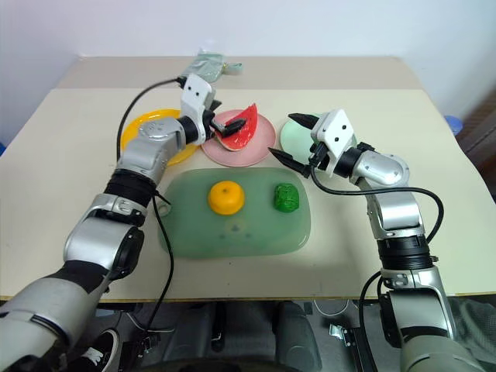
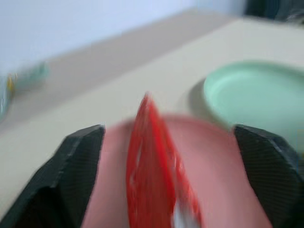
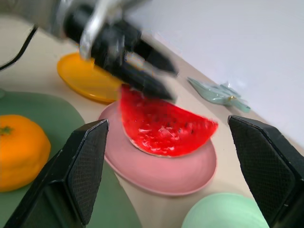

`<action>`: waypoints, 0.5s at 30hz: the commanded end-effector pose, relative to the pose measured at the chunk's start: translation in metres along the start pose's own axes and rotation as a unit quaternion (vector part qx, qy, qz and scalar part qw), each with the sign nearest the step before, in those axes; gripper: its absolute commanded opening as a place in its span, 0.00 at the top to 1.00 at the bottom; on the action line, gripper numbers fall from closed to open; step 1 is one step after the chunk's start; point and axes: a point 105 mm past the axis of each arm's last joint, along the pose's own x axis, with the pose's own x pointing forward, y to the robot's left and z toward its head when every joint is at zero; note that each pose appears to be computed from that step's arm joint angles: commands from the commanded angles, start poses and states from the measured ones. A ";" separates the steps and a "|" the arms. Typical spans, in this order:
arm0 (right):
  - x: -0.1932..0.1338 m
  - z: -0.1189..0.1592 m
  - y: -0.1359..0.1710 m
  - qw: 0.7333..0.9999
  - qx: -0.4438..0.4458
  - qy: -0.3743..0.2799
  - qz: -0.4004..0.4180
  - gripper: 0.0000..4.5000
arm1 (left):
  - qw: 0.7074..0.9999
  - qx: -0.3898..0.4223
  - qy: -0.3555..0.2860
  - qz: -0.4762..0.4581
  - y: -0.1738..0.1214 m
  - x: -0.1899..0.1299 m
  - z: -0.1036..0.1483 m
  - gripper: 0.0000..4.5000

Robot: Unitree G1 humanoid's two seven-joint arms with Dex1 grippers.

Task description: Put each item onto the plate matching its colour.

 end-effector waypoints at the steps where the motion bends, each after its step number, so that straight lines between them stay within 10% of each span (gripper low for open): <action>1: -0.005 0.017 -0.005 0.999 -0.012 -0.029 0.001 0.08 | 0.995 0.015 -0.042 -0.093 -0.017 -0.034 0.032 0.01; 15: -0.026 0.015 0.017 0.991 0.068 -0.011 0.114 0.08 | 0.954 0.044 0.099 -0.281 -0.074 -0.108 -0.050 0.01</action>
